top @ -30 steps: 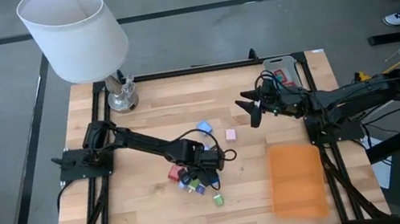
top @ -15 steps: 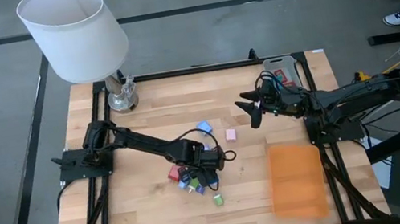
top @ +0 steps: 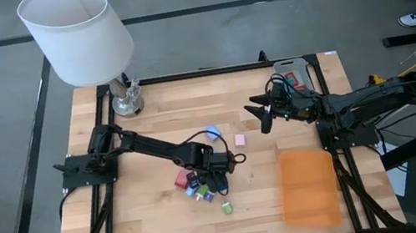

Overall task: Pick & Place Office items
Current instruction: Put the dark blue digital clock into the gray bin

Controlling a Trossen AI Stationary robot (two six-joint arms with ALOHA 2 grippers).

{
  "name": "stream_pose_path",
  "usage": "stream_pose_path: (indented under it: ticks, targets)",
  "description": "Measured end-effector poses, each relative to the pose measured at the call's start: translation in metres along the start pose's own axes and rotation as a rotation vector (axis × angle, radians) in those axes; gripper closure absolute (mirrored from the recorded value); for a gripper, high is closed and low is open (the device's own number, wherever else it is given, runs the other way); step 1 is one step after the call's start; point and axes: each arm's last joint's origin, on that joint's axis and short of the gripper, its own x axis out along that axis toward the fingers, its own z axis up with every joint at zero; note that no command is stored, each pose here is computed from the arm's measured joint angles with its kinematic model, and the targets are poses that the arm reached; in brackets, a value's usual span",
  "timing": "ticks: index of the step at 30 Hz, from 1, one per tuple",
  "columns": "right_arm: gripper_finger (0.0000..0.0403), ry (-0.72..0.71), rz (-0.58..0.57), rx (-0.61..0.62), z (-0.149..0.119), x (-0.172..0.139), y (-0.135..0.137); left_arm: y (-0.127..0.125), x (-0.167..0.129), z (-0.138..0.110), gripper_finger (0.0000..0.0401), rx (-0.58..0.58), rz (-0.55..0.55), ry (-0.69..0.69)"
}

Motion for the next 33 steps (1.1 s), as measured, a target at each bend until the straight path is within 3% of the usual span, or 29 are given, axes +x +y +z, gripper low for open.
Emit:
stream_pose_path:
  ticks: [10,26,33]
  targets:
    - [0.0207,-0.006,0.005,-0.001,0.001,0.0,0.0,0.0,0.023,0.0,0.0194,-0.001,-0.049,0.036]
    - [0.0207,-0.002,0.014,-0.02,0.001,0.0,0.001,0.01,0.002,0.01,0.0194,-0.096,-0.108,0.015]
    - [0.0207,0.001,0.023,-0.018,0.0,0.0,0.001,0.008,0.001,-0.003,0.0194,-0.146,-0.118,0.148]
